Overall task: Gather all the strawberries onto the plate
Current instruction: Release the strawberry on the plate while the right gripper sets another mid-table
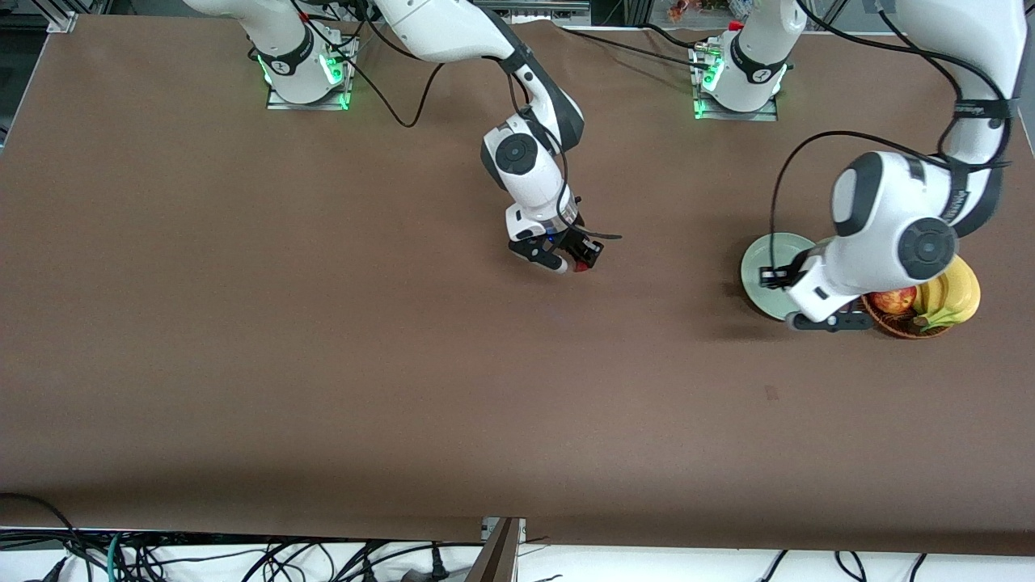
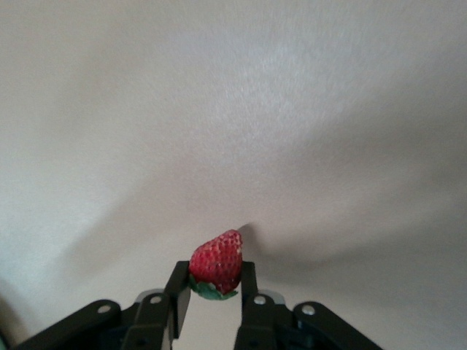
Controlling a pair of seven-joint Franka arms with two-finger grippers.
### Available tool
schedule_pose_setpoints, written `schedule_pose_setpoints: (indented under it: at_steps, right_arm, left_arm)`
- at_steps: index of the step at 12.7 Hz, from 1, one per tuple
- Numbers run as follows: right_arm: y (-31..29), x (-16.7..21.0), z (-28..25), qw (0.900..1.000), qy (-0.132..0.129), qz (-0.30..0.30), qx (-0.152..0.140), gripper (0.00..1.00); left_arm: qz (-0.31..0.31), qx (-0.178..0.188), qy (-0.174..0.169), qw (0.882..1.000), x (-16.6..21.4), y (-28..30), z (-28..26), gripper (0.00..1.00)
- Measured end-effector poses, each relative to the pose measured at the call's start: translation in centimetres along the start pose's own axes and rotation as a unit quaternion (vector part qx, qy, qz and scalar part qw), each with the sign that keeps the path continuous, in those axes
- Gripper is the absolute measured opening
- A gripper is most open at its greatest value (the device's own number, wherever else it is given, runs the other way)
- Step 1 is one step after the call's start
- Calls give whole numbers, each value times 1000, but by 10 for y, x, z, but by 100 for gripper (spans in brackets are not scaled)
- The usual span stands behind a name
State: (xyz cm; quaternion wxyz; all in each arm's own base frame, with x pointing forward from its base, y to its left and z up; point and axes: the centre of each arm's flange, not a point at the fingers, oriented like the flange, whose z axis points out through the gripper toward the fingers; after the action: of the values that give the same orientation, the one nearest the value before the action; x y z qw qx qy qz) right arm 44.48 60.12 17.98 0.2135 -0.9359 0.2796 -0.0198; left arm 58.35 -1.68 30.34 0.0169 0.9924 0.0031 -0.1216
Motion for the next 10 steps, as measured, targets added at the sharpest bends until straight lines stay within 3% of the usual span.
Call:
schedule_pose_setpoints:
  at_steps: [1, 3, 5, 7, 10]
  right_arm:
    - [-2, 0, 0, 1000, 2, 1, 4, 34]
    - [-14, 5, -14, 1000, 0, 3, 10, 53]
    - [-29, 21, -42, 1000, -13, 6, -16, 76]
    - [-40, 60, -93, 998, -21, 6, -61, 98]
    - [-45, 120, -188, 992, -24, -44, -118, 100]
  left_arm:
    - [9, 1, 6, 1000, -2, -17, 13, 34]
    - [28, 5, 29, 999, -12, -38, 51, 34]
    - [43, 10, 44, 998, -27, -57, 89, 34]
    - [48, 12, 43, 998, -34, -68, 106, 34]
    - [66, 14, 46, 997, -32, -64, 107, 62]
